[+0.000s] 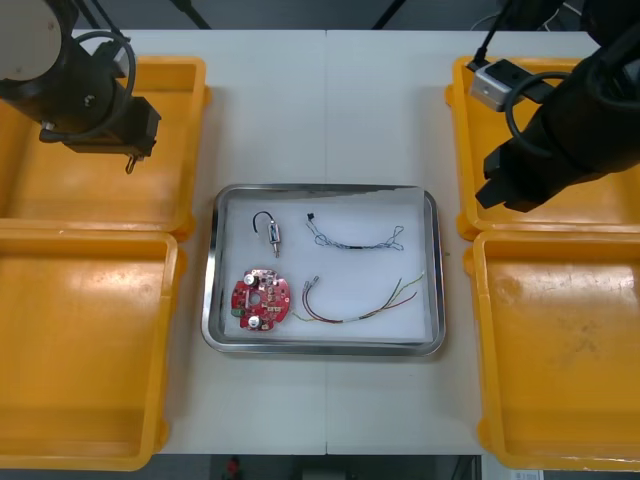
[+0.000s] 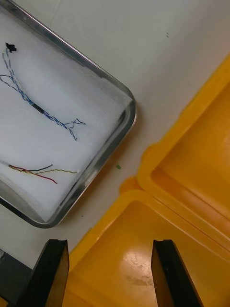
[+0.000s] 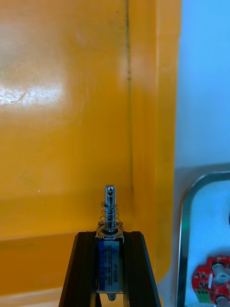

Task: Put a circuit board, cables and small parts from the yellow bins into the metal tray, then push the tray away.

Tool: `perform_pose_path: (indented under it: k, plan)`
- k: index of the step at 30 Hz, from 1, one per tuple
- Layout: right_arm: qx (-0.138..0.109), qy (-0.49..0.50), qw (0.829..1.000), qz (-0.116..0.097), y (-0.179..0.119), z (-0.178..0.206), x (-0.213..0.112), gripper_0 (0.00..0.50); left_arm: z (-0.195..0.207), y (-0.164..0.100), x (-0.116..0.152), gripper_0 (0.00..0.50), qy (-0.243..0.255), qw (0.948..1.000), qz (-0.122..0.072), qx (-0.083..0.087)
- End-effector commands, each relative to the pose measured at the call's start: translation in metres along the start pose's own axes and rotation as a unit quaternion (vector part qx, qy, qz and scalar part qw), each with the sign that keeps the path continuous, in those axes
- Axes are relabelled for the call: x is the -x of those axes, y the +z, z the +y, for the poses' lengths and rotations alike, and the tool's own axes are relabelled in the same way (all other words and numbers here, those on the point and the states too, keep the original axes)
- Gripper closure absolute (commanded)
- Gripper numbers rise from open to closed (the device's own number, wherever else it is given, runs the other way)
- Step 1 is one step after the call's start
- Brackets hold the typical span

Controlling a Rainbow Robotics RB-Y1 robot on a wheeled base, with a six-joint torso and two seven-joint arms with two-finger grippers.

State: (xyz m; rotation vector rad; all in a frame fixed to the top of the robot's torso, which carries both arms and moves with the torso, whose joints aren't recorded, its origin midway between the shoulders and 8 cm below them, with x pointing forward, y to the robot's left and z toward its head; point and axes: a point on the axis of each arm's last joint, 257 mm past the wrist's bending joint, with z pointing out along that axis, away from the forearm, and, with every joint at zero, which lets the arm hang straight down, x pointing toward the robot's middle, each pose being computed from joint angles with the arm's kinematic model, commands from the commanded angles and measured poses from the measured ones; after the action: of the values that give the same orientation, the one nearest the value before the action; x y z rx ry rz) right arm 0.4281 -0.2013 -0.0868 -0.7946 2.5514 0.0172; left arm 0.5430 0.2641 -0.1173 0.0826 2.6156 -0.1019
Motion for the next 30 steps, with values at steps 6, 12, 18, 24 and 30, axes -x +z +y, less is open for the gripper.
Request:
perform_pose_path:
  k: [6, 12, 18, 24, 30]
  plan:
    - [-0.038, 0.127, 0.991, -0.005, -0.022, -0.058, -0.047, 0.000, -0.048, -0.042, 0.010, 0.500, -0.070, 0.9968, -0.035, -0.016]
    - [-0.053, 0.176, 0.983, -0.003, -0.024, -0.082, -0.070, 0.000, -0.084, -0.040, -0.002, 0.500, -0.098, 0.9943, -0.027, -0.032]
    - [-0.065, 0.220, 0.973, -0.006, -0.023, -0.102, -0.093, 0.000, -0.118, -0.031, -0.011, 0.500, -0.123, 0.9910, -0.024, -0.047]
    - [-0.085, 0.258, 0.963, 0.001, -0.019, -0.121, -0.121, 0.000, -0.146, -0.013, -0.022, 0.500, -0.132, 0.9902, -0.032, -0.033]
    - [-0.091, 0.285, 0.954, 0.008, -0.010, -0.130, -0.138, 0.000, -0.178, 0.005, -0.038, 0.500, -0.148, 0.9882, -0.032, -0.024]
